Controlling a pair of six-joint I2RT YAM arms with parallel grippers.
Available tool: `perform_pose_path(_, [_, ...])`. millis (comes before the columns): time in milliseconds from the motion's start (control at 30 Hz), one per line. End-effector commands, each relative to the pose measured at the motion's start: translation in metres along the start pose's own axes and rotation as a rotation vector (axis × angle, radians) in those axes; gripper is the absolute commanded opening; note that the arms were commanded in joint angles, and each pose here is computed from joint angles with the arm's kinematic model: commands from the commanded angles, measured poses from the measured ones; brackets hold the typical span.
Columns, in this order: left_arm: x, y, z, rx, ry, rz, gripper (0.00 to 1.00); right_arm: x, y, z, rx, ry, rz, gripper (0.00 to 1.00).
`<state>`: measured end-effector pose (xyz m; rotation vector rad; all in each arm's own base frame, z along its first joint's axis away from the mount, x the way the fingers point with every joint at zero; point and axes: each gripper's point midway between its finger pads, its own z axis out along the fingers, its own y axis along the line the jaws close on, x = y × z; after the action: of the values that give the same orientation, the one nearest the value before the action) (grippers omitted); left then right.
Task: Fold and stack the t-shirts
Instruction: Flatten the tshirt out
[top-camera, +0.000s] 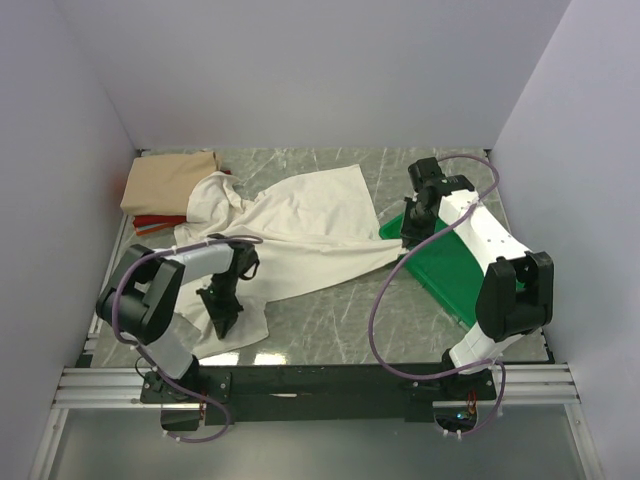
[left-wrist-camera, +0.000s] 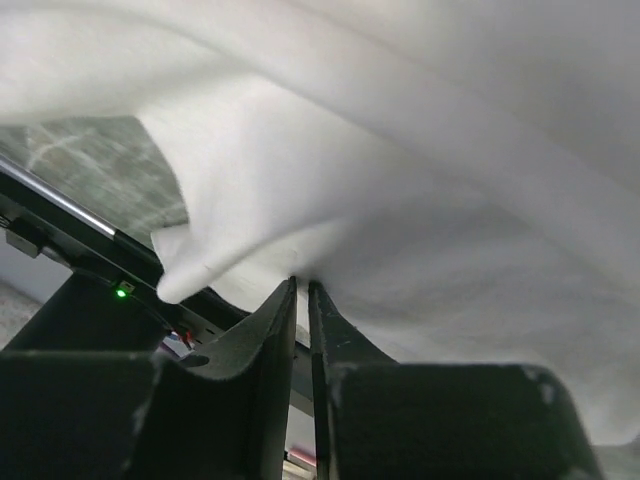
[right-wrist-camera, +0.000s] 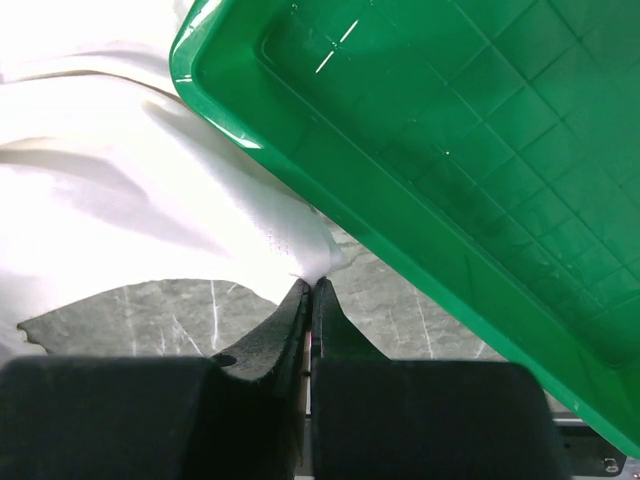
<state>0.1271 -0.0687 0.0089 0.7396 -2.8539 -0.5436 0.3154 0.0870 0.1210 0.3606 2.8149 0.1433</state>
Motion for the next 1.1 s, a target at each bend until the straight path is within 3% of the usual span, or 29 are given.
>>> perform_pose_path(0, [-0.064, -0.032, 0.011, 0.104, -0.211, -0.121, 0.17, -0.008, -0.003, -0.019, -0.003, -0.052, 0.006, 0.0])
perform_pose_path(467, [-0.186, -0.05, -0.01, 0.139, -0.302, -0.209, 0.17, 0.007, 0.024, -0.017, -0.052, -0.028, -0.01, 0.0])
perform_pose_path(700, [-0.256, -0.065, -0.063, 0.2, -0.425, -0.219, 0.18, 0.025, 0.033, -0.009, -0.046, 0.002, -0.024, 0.0])
perform_pose_path(833, [-0.248, -0.056, -0.082, 0.237, -0.439, -0.222, 0.22, 0.022, 0.034, -0.008, -0.04, -0.011, -0.024, 0.0])
perform_pose_path(1067, [-0.186, -0.021, -0.09, 0.302, -0.376, -0.301, 0.52, 0.023, 0.034, -0.003, -0.049, -0.013, -0.012, 0.0])
